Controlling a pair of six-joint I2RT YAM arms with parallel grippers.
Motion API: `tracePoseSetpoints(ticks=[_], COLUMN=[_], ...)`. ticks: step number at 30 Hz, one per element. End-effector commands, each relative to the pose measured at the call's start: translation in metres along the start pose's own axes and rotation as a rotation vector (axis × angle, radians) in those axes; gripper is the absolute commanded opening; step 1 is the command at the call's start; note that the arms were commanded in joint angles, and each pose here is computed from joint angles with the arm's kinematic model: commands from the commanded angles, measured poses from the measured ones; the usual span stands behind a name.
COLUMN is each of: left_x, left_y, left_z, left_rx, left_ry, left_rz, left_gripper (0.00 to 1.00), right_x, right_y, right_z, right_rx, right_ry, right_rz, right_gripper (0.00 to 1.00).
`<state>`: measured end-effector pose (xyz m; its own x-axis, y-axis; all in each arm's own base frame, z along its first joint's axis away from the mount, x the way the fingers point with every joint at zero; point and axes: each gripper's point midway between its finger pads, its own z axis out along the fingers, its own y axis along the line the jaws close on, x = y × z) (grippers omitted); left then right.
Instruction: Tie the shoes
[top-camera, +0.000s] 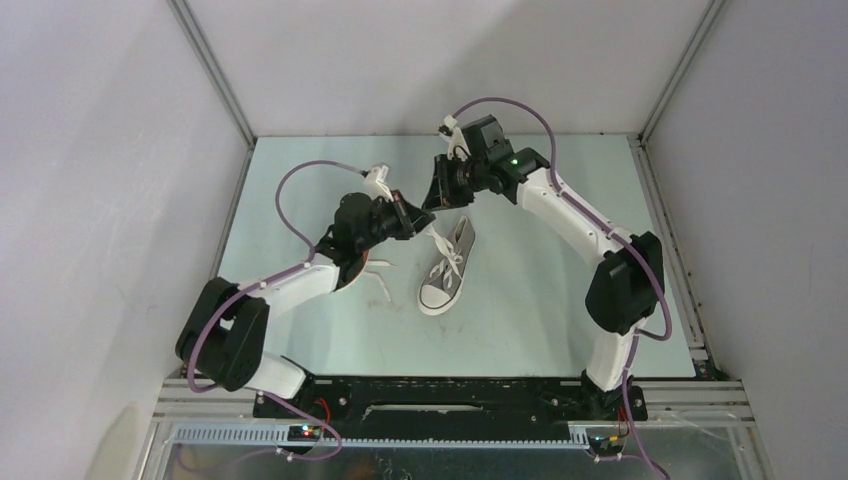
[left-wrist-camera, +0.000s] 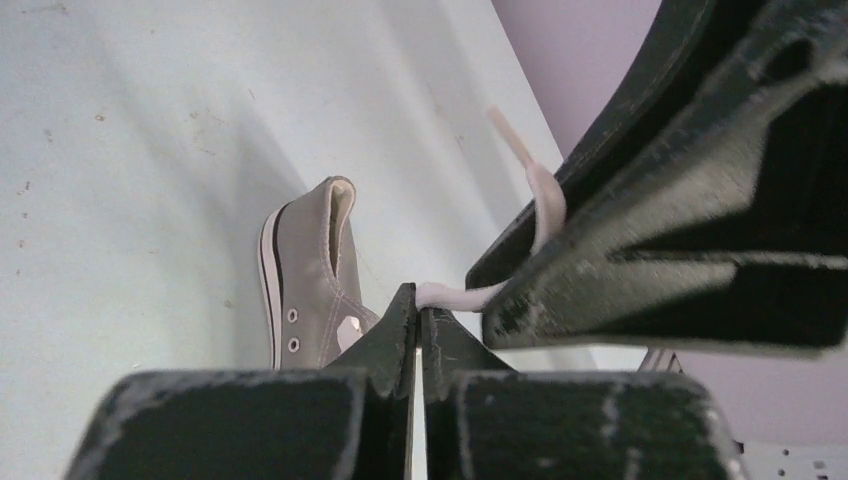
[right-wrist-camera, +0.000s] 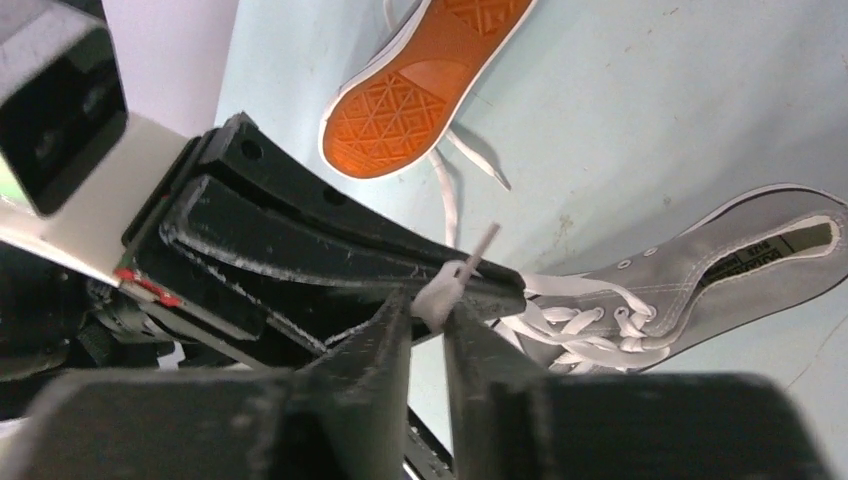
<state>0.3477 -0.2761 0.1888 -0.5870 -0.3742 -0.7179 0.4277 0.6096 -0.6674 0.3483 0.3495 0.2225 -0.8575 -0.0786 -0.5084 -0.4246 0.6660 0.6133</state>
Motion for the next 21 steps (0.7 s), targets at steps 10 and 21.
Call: tracePoseSetpoints(ticks=[10, 21], left_x=[-0.010, 0.001], left_y=[0.006, 0.017], left_z=[0.001, 0.016], left_rx=[-0.028, -0.062], left_ry=[-0.032, 0.073], left_rz=[0.004, -0.085], left_gripper=[0.00, 0.00], right_x=[0.048, 0.110], right_y=[-0.041, -0.083], right_z=[-0.049, -0.002], right_rx=[0.148, 0.204], right_ry=[-0.185, -0.177], right_rz=[-0.046, -0.147], right_gripper=[0.58, 0.50])
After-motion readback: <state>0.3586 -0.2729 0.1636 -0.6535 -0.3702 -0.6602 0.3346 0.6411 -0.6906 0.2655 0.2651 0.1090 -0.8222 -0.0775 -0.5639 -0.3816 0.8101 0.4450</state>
